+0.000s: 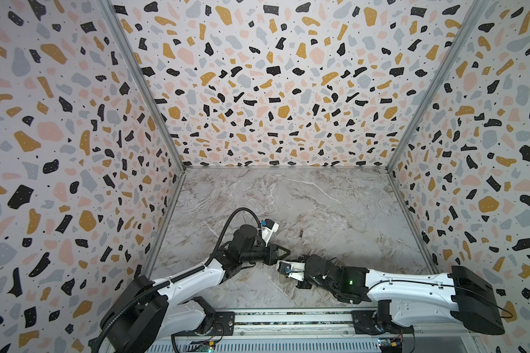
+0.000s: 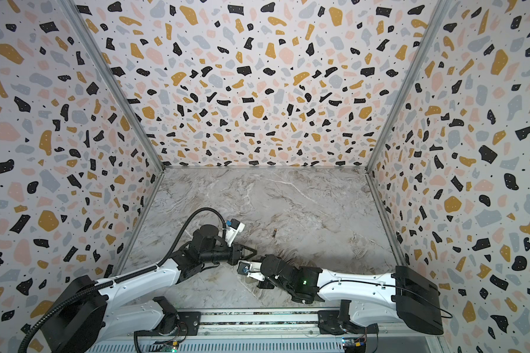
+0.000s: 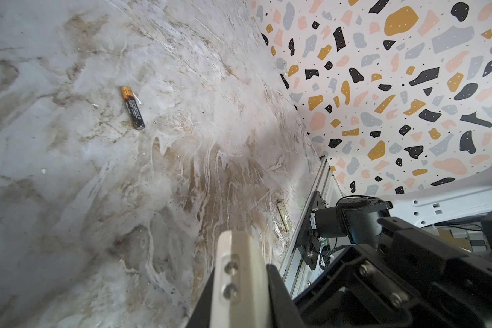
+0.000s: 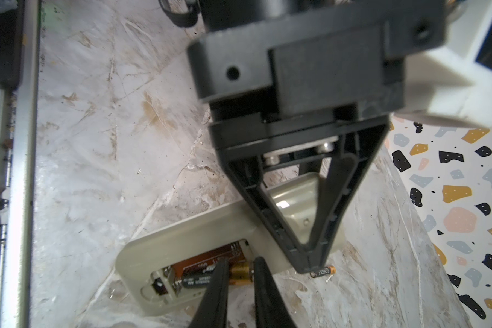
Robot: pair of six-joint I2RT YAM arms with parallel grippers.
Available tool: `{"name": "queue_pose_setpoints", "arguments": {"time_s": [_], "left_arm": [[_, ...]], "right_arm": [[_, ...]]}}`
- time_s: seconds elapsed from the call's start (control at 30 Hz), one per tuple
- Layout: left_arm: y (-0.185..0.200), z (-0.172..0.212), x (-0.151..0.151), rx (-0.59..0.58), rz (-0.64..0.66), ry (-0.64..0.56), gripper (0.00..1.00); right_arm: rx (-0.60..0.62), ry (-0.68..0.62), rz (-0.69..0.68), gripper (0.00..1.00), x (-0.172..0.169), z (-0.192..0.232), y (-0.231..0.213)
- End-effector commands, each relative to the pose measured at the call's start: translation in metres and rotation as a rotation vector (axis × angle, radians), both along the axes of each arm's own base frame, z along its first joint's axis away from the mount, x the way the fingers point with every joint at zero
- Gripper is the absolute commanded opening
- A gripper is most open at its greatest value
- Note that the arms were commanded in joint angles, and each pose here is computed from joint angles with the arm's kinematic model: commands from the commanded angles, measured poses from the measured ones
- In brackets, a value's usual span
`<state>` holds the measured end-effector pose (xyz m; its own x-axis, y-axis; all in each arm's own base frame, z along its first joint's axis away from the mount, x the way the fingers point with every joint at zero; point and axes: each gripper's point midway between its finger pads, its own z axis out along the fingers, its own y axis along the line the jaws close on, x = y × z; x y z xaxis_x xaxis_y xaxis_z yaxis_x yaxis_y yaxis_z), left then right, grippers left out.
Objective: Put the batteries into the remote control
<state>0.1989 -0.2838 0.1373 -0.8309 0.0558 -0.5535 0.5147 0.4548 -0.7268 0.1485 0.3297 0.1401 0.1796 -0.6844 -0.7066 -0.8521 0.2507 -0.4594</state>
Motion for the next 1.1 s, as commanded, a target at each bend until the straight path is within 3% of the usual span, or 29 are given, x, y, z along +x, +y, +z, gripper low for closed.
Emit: {"name": "queue_pose_setpoints", "arguments": {"time_s": [0.0, 1.07], "left_arm": [[-0.005, 0.016, 0.0, -0.041, -0.025, -0.043, 0.0], [-0.006, 0.025, 0.0, -0.067, -0.021, -0.056, 0.0]], "right_arm": [[0.011, 0.007, -0.013, 0.18, 0.003, 0.007, 0.004], [-0.085, 0.099, 0.029, 0.14, -0.01, -0.038, 0.003]]}}
